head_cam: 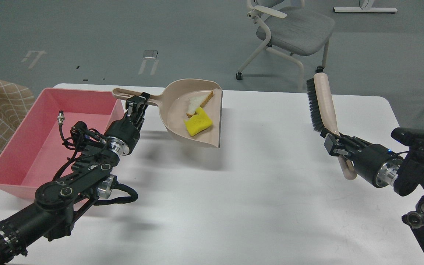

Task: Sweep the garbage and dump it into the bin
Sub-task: 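Lift the dustpan with the left gripper over the pink bin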

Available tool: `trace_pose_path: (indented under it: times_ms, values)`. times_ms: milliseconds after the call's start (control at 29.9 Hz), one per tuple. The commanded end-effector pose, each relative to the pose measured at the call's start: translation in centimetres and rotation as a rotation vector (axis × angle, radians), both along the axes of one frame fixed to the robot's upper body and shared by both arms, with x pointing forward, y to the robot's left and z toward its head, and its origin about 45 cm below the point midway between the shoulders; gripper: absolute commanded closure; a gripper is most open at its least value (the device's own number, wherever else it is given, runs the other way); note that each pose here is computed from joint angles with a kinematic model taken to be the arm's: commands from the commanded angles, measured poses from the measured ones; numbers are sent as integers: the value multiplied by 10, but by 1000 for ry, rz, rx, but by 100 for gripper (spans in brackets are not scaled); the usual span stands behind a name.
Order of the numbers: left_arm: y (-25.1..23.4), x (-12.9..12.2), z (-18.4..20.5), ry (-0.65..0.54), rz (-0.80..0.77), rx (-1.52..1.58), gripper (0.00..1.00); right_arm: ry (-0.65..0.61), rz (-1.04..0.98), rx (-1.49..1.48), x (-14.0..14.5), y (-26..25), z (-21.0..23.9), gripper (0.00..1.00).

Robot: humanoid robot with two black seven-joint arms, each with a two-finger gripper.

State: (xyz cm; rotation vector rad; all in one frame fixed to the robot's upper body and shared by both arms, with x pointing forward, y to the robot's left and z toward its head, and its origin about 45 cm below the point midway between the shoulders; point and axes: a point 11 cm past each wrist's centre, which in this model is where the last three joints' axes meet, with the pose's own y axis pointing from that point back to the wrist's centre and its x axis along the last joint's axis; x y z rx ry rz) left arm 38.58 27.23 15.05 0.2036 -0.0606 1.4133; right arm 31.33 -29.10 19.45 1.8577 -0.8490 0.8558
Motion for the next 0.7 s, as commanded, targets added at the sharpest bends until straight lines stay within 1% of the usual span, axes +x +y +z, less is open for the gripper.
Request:
trace_pose_path:
  times_ms: [0,301,401,668]
  values:
    - [8,6,10,-19,14,-21,100,7,-1,2,-3,0,-3,79]
    - [31,10,35,-64,16,-8,100,11,1,5,-6,1,-4,79]
    - [47,8,49,-76,16,-31,100,11,3,6,-6,2,-4,79]
    - [76,7,62,-88,13,-8,100,17,3,6,-8,2,-6,79]
